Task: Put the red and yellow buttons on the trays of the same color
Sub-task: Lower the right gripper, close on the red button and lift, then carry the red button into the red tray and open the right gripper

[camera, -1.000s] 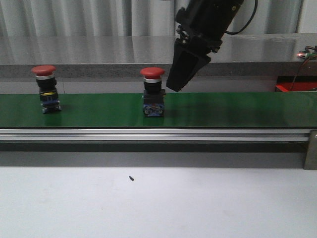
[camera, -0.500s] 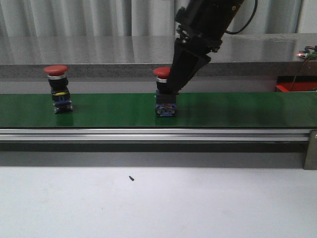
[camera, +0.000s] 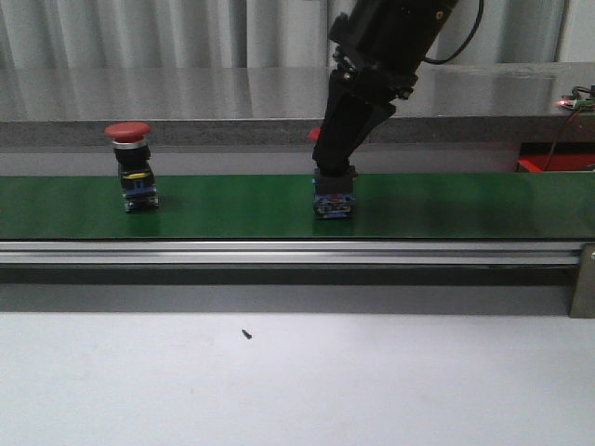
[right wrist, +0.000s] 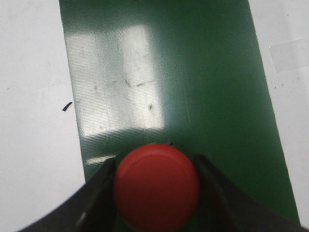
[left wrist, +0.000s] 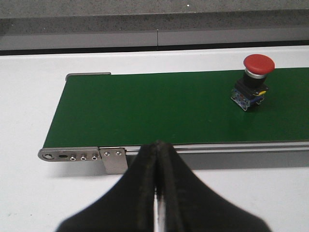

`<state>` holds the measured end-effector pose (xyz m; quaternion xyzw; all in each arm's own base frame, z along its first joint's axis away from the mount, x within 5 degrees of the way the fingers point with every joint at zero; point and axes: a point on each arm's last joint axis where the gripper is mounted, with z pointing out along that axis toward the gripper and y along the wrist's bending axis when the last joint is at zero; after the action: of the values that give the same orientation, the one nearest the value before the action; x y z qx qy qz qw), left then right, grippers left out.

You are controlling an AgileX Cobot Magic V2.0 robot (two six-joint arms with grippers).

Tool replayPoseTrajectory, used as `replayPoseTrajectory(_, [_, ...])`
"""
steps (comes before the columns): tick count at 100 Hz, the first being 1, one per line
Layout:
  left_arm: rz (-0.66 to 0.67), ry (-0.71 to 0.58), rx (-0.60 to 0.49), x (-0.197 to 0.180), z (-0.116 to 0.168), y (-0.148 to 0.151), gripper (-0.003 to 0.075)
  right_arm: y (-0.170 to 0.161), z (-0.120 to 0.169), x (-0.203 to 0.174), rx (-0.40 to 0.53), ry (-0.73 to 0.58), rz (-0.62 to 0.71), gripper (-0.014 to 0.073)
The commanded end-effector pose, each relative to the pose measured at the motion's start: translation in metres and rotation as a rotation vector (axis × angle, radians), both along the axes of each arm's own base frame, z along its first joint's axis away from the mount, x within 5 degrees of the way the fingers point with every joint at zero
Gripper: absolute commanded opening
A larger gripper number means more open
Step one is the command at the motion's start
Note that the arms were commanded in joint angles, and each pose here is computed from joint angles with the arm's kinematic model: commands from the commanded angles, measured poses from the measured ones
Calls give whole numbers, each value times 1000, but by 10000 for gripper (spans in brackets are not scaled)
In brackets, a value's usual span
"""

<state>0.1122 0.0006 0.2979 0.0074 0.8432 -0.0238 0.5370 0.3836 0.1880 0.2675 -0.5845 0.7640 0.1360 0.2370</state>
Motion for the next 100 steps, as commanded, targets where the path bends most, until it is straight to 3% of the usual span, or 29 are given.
replayPoseTrajectory(1, [22, -94, -7, 3, 15, 1, -20, -2, 34, -3, 57, -92, -10, 156])
replayPoseTrajectory(20, [22, -94, -7, 3, 15, 1, -20, -7, 39, -4, 40, -77, -101, 94])
replayPoseTrajectory(40, [22, -94, -7, 3, 15, 1, -20, -40, 61, 1, 42, -50, -495, 94])
replayPoseTrajectory(58, [22, -94, -7, 3, 15, 1, -20, -89, 89, 2, 85, -64, -891, 94])
replayPoseTrajectory(74, [22, -94, -7, 3, 15, 1, -20, -135, 111, -3, 113, -127, -1063, 38])
replayPoseTrajectory(100, [22, -94, -7, 3, 15, 1, -20, -217, 116, -2, 168, -115, -1286, -2])
